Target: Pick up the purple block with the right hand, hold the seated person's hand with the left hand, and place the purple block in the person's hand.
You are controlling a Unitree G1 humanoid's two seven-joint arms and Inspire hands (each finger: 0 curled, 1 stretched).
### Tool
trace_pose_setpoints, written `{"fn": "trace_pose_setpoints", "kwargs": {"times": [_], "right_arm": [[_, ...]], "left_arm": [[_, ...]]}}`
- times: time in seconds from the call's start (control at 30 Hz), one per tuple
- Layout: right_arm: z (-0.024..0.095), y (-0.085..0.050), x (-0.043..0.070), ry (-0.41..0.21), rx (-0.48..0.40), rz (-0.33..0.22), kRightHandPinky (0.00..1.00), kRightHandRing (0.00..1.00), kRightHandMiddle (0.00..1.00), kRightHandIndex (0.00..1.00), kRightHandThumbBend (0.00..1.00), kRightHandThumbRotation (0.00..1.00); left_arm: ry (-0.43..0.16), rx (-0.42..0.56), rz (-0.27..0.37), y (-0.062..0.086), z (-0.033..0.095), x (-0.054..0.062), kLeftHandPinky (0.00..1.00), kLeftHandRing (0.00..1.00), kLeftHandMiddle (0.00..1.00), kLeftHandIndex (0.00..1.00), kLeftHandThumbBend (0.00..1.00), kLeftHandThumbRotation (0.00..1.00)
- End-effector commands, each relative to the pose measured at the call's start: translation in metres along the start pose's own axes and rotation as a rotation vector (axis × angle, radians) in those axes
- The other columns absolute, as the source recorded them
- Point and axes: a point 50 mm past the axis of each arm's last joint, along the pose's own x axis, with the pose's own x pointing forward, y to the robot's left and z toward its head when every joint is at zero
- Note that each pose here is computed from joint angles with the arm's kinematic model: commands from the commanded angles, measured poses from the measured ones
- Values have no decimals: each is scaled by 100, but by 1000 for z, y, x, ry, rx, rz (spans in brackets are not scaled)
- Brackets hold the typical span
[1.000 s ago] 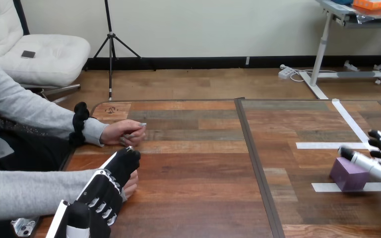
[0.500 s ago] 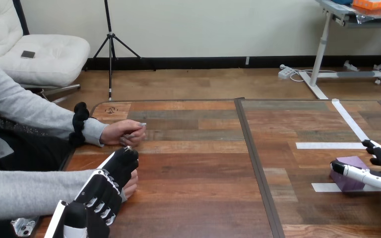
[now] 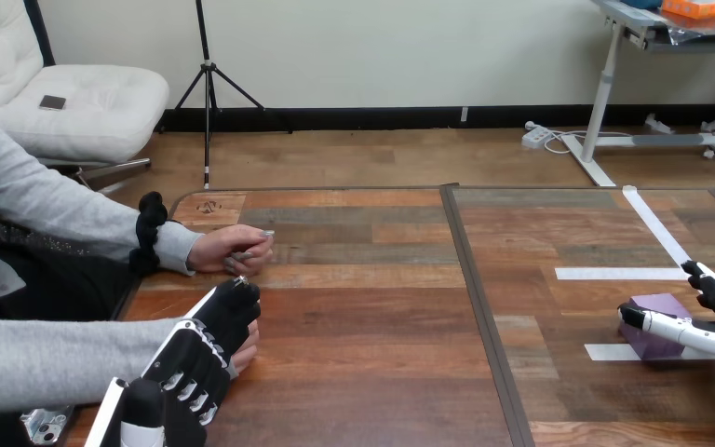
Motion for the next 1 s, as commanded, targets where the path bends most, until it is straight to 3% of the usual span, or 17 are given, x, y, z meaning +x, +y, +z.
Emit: {"fn": "trace_pose_setpoints", "kwargs": {"times": [0.0, 0.2, 0.5, 0.97], "right_arm": [[16, -8, 5, -49, -36, -15, 90, 100, 100, 99, 100, 55], [15, -5, 5, -44, 16, 1, 92, 100, 100, 99, 100, 53], [17, -3, 6, -43, -46, -12, 92, 100, 100, 97, 100, 51], [20, -2, 8, -52, -64, -42, 86, 94, 95, 92, 100, 31]], "left_arm": [[-64, 21, -19, -1, 9, 9, 96, 92, 90, 87, 89, 100], [-62, 18, -22, -1, 9, 10, 96, 92, 90, 86, 88, 100], [-65, 6, -24, -1, 8, 9, 95, 92, 90, 86, 87, 100], [-68, 1, -28, -2, 9, 9, 95, 93, 90, 86, 86, 100]]}}
